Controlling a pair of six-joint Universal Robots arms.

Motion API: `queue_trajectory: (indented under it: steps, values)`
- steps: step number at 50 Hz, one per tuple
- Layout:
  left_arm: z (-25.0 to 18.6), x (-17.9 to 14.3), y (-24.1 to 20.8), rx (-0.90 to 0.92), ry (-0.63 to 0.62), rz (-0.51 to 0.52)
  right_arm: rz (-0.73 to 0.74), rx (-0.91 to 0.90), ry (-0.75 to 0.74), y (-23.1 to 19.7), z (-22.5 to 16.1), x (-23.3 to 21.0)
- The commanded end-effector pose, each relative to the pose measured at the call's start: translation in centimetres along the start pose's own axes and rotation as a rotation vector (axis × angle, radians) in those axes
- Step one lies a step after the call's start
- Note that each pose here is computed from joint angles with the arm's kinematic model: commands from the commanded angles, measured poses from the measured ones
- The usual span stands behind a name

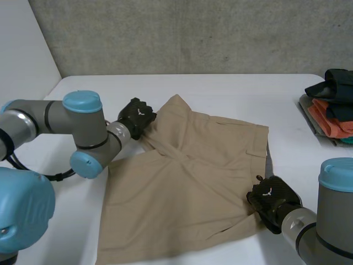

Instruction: Fold the laundry.

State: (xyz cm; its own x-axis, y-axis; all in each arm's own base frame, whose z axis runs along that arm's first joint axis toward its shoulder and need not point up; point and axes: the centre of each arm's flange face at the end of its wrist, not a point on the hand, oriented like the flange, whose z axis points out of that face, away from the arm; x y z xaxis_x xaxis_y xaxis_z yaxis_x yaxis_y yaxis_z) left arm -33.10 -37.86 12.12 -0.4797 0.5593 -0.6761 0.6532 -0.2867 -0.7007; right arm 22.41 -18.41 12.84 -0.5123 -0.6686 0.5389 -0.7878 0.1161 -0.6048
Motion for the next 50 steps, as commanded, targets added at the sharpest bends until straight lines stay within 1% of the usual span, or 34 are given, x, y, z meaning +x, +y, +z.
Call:
queue_trajectory:
  steps: [1, 7, 12, 20, 28, 33, 37, 42, 43, 46, 47, 50]
  values:
    - [-2.6, -0.8, 0.2, -0.135, -0.066, -0.021, -0.001, 0.001, -0.005, 0.0, 0.0, -0.1]
    - [-3.8, -0.2, 0.7, -0.216, -0.089, -0.026, -0.001, 0.001, -0.007, 0.0, -0.1, -0.1]
    - [-4.8, 0.1, 1.1, -0.306, -0.138, -0.056, 0.0, -0.004, -0.011, 0.2, -0.1, -0.2]
    - [-6.0, 0.9, -0.1, -0.302, -0.135, -0.068, 0.001, -0.008, -0.013, 0.3, -0.1, -0.3]
    - [-6.1, -0.3, 0.1, -0.305, -0.165, -0.096, 0.0, -0.009, -0.016, 0.3, -0.2, -0.4]
    - [-6.4, -0.4, 0.5, -0.32, -0.166, -0.112, 0.001, -0.008, -0.015, 0.3, -0.2, -0.4]
    - [-6.9, -0.3, -0.1, -0.309, -0.164, -0.159, 0.001, -0.006, -0.013, 0.3, -0.1, -0.4]
    - [-8.9, -2.1, -1.9, -0.272, -0.21, -0.236, 0.009, 0.003, -0.005, 0.1, -0.1, -0.2]
    - [-9.9, -2.6, -2.5, -0.261, -0.221, -0.266, 0.014, 0.005, -0.005, 0.1, -0.1, -0.2]
    - [-11.7, -3.3, -3.7, -0.239, -0.236, -0.313, 0.045, 0.016, 0.001, -0.1, 0.0, -0.1]
    - [-13.0, -3.2, -4.3, -0.222, -0.227, -0.344, 0.056, 0.019, 0.002, -0.2, 0.0, -0.1]
    - [-14.9, -2.7, -5.1, -0.194, -0.191, -0.386, 0.099, 0.027, 0.01, -0.4, 0.1, 0.2]
